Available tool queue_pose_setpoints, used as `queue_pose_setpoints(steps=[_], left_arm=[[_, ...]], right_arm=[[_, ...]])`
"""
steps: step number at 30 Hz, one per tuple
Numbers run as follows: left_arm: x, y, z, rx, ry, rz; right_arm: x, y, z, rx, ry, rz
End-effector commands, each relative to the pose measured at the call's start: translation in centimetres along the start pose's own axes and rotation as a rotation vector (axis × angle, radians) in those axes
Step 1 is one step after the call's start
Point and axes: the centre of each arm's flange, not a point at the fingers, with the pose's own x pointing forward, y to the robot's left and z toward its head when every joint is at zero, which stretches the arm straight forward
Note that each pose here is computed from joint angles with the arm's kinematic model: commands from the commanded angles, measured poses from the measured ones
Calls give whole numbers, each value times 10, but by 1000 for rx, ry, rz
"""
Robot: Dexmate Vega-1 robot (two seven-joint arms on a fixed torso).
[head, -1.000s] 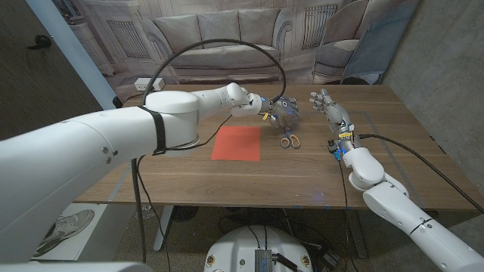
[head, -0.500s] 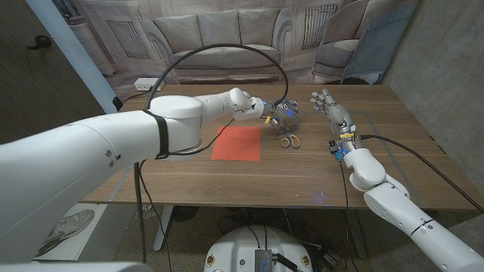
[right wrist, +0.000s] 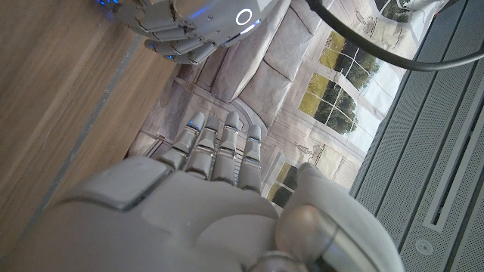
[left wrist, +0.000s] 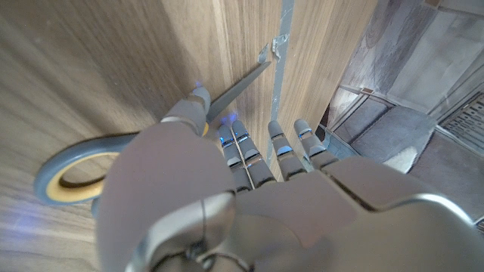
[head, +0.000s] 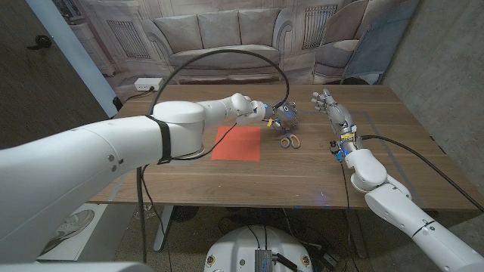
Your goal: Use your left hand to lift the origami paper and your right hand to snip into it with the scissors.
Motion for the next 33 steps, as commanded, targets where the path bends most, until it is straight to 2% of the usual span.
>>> queue_pose_setpoints(steps=[1, 6, 8, 9, 10, 13, 16, 19, 22, 25, 28, 33], left_arm=[[0, 10, 4, -170, -54, -20], [2, 19, 2, -164, -80, -52], [0, 23, 1, -130, -98, -19], [1, 24, 1, -118, -99, -29], [3, 25, 0, -132, -90, -53], [6, 24, 5, -63, -109, -91], [9, 18, 10, -71, -99, -125], [7, 15, 18, -4, -138, -80], [7, 14, 20, 26, -146, -76], [7, 13, 17, 14, -131, -76], [4, 13, 17, 53, -146, -49], [1, 13, 14, 28, -151, -30]], right_arm=[[0, 0, 1, -2, -8, -5], [-1, 0, 1, 16, -17, -12], [-2, 1, 1, 14, -24, -19], [-3, 1, 1, 17, -26, -20], [-4, 1, 1, 18, -24, -22], [-6, 2, 0, 23, -35, -37], [-8, 2, 1, 14, -36, -49], [-10, 2, 2, 8, -39, -54], [-11, 2, 2, 3, -44, -62], [-11, 2, 2, 2, -41, -61], [-10, 2, 2, 1, -39, -53], [-9, 2, 3, -8, -38, -56]])
